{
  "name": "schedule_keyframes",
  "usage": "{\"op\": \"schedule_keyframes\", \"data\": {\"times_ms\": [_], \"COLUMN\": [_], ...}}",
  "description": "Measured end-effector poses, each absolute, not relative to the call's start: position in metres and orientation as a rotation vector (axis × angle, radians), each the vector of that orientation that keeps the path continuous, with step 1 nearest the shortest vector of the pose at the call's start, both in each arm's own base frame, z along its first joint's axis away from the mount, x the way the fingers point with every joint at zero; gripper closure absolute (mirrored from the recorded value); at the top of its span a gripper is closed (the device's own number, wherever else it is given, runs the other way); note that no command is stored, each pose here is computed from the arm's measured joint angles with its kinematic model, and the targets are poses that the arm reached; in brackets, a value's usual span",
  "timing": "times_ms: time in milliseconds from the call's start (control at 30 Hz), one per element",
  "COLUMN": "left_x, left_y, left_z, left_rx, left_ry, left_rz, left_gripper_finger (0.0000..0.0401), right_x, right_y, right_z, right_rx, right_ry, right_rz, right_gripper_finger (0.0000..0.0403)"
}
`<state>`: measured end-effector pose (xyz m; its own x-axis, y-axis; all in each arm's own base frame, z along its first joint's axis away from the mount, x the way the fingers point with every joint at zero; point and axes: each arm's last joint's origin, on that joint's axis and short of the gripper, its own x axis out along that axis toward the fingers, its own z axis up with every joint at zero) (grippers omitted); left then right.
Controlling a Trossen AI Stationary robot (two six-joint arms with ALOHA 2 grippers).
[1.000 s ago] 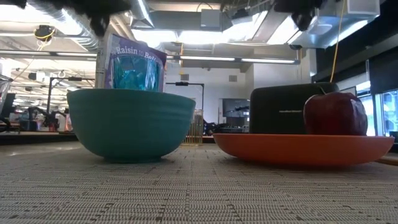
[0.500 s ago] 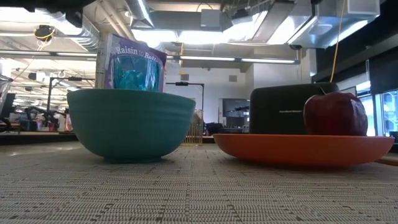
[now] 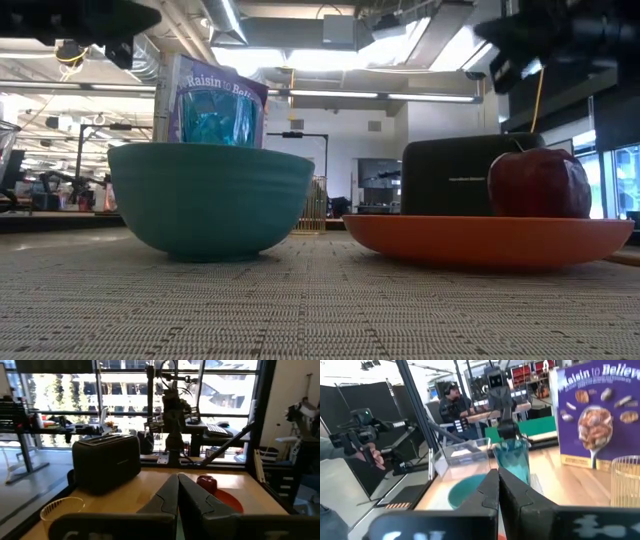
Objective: Arrange a breakfast setting
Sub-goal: Return to Home Position
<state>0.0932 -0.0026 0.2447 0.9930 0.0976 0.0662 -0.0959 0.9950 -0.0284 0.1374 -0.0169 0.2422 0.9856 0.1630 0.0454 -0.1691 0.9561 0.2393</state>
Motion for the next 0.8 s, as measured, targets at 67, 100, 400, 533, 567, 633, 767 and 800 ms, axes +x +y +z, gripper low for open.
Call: {"op": "schedule_keyframes", "data": {"times_ms": [67, 100, 400, 533, 567, 633, 767, 800], "left_x": [0.095, 0.097, 0.099, 0.1, 0.101, 0.103, 0.105, 0.105], "left_y": [-0.002, -0.002, -0.003, -0.004, -0.003, -0.003, -0.003, -0.003], "left_z": [0.242, 0.241, 0.233, 0.23, 0.227, 0.221, 0.211, 0.208], "left_rx": [-0.027, -0.029, 0.012, 0.053, 0.057, 0.048, 0.015, 0.013], "left_ry": [-0.075, -0.089, -0.094, -0.094, -0.095, -0.121, -0.198, -0.207], "left_rz": [0.12, 0.129, 0.095, 0.086, 0.092, 0.102, 0.077, 0.074], "left_gripper_finger": [0.04, 0.04, 0.04, 0.04, 0.04, 0.04, 0.04, 0.04], "right_x": [0.139, 0.139, 0.126, 0.116, 0.114, 0.11, 0.107, 0.107], "right_y": [-0.017, -0.017, -0.014, -0.012, -0.012, -0.012, -0.012, -0.012], "right_z": [0.233, 0.229, 0.238, 0.24, 0.24, 0.239, 0.239, 0.239], "right_rx": [0.251, 0.255, 0.233, 0.21, 0.204, 0.19, 0.19, 0.191], "right_ry": [-0.019, -0.02, -0.108, -0.125, -0.123, -0.118, -0.129, -0.129], "right_rz": [0.168, 0.168, 0.216, 0.208, 0.205, 0.179, 0.133, 0.13], "right_gripper_finger": [0.0403, 0.0403, 0.0403, 0.0403, 0.0403, 0.0403, 0.0403, 0.0403]}}
